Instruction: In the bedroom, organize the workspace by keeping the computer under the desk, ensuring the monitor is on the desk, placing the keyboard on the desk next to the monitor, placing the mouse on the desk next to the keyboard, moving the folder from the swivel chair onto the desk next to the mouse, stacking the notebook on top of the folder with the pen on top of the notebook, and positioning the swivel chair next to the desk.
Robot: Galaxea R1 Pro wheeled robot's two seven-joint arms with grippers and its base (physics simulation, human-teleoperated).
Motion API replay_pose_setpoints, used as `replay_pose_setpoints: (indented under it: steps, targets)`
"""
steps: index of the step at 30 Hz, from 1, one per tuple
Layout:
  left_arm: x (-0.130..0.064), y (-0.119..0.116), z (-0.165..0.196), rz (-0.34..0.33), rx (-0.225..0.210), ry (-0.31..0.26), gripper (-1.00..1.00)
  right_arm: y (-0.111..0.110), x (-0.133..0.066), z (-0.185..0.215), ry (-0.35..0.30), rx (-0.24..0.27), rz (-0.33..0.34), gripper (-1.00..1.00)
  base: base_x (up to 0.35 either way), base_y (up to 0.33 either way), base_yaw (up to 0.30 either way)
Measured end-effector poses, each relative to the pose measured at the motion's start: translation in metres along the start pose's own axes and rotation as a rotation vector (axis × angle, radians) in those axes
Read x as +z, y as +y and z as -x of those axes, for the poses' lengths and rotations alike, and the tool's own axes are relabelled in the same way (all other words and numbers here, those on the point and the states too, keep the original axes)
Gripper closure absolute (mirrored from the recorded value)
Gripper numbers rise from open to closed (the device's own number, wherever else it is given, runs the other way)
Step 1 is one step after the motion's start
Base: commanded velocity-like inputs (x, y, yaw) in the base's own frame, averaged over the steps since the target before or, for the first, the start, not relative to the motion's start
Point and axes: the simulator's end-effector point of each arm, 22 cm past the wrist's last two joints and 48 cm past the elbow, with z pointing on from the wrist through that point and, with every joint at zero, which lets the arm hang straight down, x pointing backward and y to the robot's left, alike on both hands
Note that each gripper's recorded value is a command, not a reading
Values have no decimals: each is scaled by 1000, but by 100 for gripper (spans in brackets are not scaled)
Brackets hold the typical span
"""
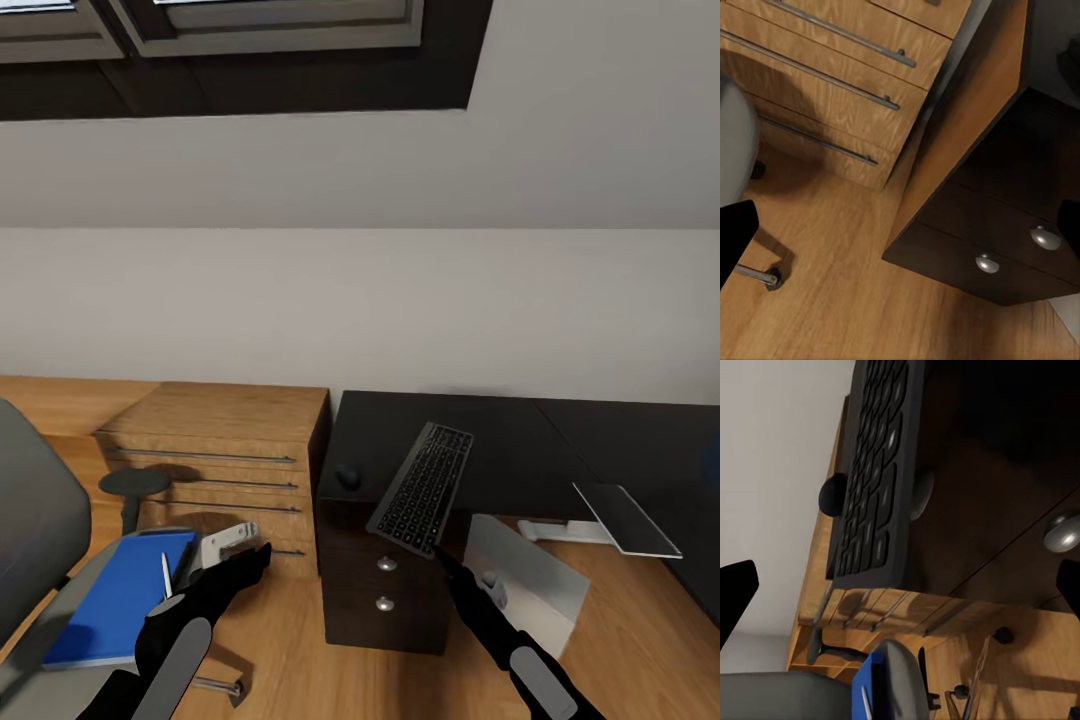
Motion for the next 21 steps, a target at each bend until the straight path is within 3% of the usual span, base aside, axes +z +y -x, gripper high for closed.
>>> replay_pose_setpoints:
  steps: [8, 21]
  targets:
    - [0, 0, 0, 0, 0, 0, -100, 1, 0, -1, 1, 1, 1, -100, 14, 132, 0]
    - [1, 1, -2, 3, 2, 5, -100, 1, 0, -1, 0, 2, 1, -100, 92, 3, 0]
